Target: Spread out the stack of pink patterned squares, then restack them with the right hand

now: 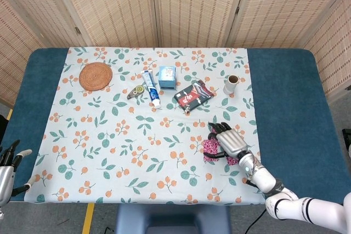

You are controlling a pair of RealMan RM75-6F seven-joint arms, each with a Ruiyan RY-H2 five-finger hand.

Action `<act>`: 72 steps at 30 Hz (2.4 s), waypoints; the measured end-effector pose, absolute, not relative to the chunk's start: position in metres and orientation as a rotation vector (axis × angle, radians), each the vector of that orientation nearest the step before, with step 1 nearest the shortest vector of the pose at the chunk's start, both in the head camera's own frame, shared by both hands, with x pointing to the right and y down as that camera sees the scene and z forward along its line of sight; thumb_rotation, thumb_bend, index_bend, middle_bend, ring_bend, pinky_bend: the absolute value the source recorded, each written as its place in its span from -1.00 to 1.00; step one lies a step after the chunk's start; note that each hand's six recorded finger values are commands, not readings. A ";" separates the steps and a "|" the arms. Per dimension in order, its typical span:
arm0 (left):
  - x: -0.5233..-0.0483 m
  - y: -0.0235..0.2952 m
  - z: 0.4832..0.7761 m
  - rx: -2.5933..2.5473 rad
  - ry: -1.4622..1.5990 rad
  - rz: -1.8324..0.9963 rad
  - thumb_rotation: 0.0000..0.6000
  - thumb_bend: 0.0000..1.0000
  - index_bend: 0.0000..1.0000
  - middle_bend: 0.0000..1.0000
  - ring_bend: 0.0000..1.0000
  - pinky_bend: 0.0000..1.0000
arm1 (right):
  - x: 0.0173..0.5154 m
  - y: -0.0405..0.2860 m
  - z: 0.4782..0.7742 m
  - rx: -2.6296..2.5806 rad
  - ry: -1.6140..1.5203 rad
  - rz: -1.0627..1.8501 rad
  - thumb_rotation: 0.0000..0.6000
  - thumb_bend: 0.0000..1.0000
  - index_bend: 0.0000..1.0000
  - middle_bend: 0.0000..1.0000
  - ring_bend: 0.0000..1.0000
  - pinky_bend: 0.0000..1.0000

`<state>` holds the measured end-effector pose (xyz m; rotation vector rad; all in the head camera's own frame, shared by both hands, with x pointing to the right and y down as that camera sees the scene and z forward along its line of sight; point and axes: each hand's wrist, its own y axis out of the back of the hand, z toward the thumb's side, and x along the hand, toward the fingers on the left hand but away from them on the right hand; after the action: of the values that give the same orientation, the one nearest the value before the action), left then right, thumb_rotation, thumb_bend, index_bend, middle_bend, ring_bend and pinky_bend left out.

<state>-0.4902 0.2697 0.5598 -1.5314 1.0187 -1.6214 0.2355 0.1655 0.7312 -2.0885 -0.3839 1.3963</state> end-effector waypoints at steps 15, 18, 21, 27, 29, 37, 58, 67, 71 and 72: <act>-0.490 0.270 0.562 -1.539 1.016 -1.619 1.00 -0.44 -0.45 -0.85 -0.69 -1.00 | 0.240 0.184 0.724 -2.105 -0.349 1.387 -0.63 -0.48 -0.43 -0.89 -1.00 -1.00; -0.489 0.270 0.562 -1.541 1.015 -1.618 1.00 -0.44 -0.45 -0.85 -0.69 -1.00 | 0.241 0.191 0.720 -2.115 -0.333 1.387 -0.62 -0.47 -0.43 -0.89 -1.00 -1.00; -0.489 0.270 0.562 -1.541 1.016 -1.616 1.00 -0.44 -0.45 -0.85 -0.69 -1.00 | 0.242 0.195 0.715 -2.117 -0.330 1.380 -0.63 -0.48 -0.43 -0.89 -1.00 -1.00; -0.488 0.270 0.563 -1.545 1.016 -1.611 1.00 -0.44 -0.45 -0.85 -0.69 -1.00 | 0.256 0.188 0.702 -2.087 -0.412 1.383 -0.63 -0.48 -0.43 -0.88 -1.00 -1.00; -0.488 0.270 0.563 -1.546 1.017 -1.611 1.00 -0.44 -0.45 -0.85 -0.69 -1.00 | 0.264 0.186 0.700 -2.074 -0.434 1.401 -0.62 -0.48 -0.43 -0.88 -1.00 -1.00; -0.485 0.271 0.564 -1.554 1.016 -1.603 1.00 -0.44 -0.45 -0.85 -0.69 -1.00 | 0.294 0.186 0.701 -2.036 -0.471 1.491 -0.63 -0.48 -0.43 -0.88 -1.00 -1.00; -0.487 0.272 0.564 -1.550 1.012 -1.614 1.00 -0.44 -0.41 -0.84 -0.69 -1.00 | 0.302 0.192 0.718 -2.044 -0.448 1.535 -0.63 -0.48 -0.42 -0.88 -1.00 -1.00; -0.486 0.272 0.563 -1.553 1.012 -1.609 1.00 -0.44 -0.40 -0.84 -0.69 -1.00 | 0.308 0.202 0.711 -2.043 -0.460 1.536 -0.63 -0.48 -0.42 -0.88 -1.00 -1.00; -0.486 0.272 0.564 -1.555 1.012 -1.607 1.00 -0.44 -0.41 -0.84 -0.69 -1.00 | 0.314 0.203 0.705 -2.032 -0.487 1.542 -0.64 -0.48 -0.42 -0.88 -1.00 -1.00; -0.485 0.272 0.564 -1.556 1.011 -1.606 1.00 -0.44 -0.41 -0.84 -0.69 -1.00 | 0.315 0.203 0.703 -2.029 -0.496 1.543 -0.63 -0.48 -0.42 -0.88 -1.00 -1.00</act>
<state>-0.4853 0.2717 0.5639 -1.5561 1.0114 -1.6060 0.3154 0.2027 0.7031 -2.0292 -0.4957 1.5433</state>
